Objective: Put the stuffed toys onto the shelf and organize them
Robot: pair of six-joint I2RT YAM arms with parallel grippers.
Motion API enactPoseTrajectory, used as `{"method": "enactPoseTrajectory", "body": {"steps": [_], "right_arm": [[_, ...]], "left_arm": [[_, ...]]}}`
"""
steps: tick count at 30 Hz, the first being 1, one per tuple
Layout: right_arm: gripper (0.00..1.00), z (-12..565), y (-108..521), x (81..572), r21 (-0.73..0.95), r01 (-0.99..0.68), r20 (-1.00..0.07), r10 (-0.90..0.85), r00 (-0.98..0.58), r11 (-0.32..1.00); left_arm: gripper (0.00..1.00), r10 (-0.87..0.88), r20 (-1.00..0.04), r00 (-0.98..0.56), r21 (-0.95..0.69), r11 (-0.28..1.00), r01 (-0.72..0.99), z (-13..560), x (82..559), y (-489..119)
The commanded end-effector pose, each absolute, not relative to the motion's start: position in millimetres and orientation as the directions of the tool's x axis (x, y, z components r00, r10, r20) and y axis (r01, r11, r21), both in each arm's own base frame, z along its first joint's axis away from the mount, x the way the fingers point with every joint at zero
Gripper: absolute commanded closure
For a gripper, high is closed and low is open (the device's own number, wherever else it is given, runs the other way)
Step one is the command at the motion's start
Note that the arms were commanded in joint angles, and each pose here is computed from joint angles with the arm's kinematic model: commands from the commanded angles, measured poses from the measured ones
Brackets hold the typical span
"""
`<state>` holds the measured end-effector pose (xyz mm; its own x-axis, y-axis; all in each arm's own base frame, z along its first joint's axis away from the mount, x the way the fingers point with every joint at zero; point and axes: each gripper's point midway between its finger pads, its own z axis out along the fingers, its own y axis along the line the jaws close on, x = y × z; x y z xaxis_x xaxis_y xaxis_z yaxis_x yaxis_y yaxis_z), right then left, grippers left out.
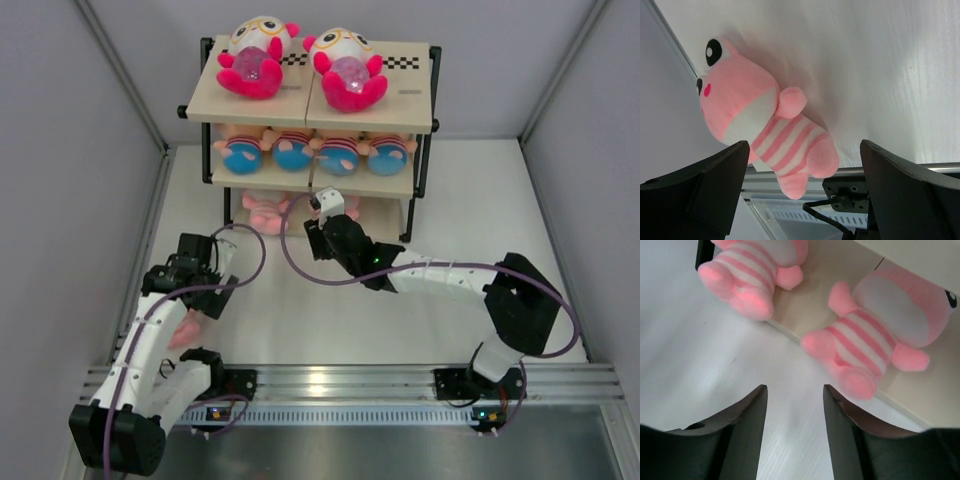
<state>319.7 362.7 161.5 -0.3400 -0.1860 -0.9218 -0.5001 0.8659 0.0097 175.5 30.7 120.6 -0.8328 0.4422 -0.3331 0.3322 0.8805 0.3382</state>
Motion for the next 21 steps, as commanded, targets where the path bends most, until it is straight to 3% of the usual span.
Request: {"method": "enactPoseTrajectory", "body": {"steps": [1, 2, 5, 8, 10, 21], "right_arm": [[0.53, 169.7, 358.2, 309.3, 0.079, -0.469, -0.931, -0.104, -0.351, 0.88], [0.64, 164.0, 358.3, 310.0, 0.081, -0.465, -0.928, -0.104, -0.358, 0.882], [0.75, 149.8, 359.3, 311.1, 0.072, -0.455, -0.913, -0.125, -0.387, 0.888], [0.83, 129.3, 358.6, 318.6, 0.034, -0.425, -0.896, -0.161, -0.413, 0.905], [0.86, 126.0, 357.7, 324.5, 0.024, -0.407, -0.895, -0.161, -0.415, 0.913], [0.89, 107.7, 348.0, 372.5, -0.086, -0.344, -0.875, -0.236, -0.422, 0.935]], "left_arm": [[0.02, 0.468, -0.284, -0.837, 0.376, 0.858, 0.351, 112.1, 171.0, 38.9], [0.01, 0.48, -0.27, -0.835, 0.39, 0.847, 0.361, 111.7, 170.2, 41.9], [0.01, 0.492, -0.263, -0.83, 0.406, 0.837, 0.367, 114.3, 168.7, 46.4], [0.01, 0.504, -0.175, -0.846, 0.435, 0.81, 0.393, 105.8, 160.7, 60.6], [0.01, 0.493, -0.13, -0.86, 0.419, 0.814, 0.403, 96.3, 154.6, 66.0], [0.01, 0.377, -0.114, -0.919, 0.301, 0.895, 0.33, 82.3, 156.5, 86.1]]}}
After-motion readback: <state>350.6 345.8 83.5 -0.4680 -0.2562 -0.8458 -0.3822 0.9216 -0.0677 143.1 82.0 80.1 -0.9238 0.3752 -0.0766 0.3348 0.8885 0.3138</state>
